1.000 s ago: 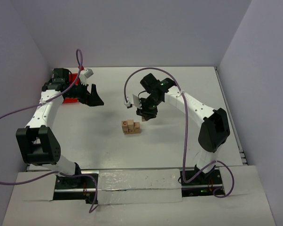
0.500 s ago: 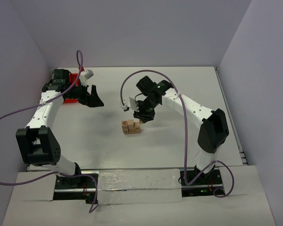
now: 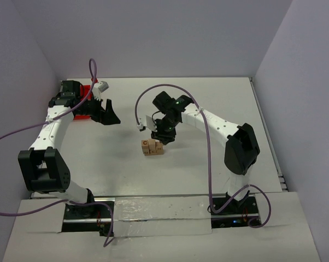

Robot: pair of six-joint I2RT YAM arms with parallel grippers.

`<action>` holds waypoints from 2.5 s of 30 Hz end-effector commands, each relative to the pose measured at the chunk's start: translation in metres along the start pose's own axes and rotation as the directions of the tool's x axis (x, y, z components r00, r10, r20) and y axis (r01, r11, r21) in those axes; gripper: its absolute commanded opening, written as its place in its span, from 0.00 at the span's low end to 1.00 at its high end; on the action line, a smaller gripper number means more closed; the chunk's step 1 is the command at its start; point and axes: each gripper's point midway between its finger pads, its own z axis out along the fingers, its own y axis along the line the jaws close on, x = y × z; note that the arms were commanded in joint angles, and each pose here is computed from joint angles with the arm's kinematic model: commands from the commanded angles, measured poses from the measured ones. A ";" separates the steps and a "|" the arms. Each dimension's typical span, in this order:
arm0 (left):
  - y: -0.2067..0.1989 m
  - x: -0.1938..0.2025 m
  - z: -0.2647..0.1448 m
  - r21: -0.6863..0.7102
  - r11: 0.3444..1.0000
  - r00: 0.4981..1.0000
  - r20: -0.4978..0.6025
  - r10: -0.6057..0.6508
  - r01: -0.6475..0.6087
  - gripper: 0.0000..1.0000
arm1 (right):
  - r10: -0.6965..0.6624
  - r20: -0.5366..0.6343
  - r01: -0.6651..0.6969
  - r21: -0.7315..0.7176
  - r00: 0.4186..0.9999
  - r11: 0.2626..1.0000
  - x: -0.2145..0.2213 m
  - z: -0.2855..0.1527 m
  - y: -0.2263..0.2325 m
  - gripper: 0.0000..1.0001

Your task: Build the wood block tower

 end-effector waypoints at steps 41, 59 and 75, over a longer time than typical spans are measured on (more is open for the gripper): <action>-0.005 0.000 -0.007 0.002 0.999 0.999 0.012 0.050 -0.050 0.99 | -0.013 0.028 0.012 0.044 1.000 0.999 -0.027 0.015 -0.019 0.26; 0.000 -0.002 -0.008 -0.003 0.999 0.999 0.010 0.046 -0.046 0.99 | -0.021 0.009 0.021 0.031 1.000 0.999 -0.022 0.022 -0.019 0.34; 0.002 -0.003 -0.008 -0.006 0.999 0.999 0.009 0.047 -0.047 0.99 | -0.020 -0.008 0.020 0.004 1.000 1.000 -0.019 0.029 -0.010 0.41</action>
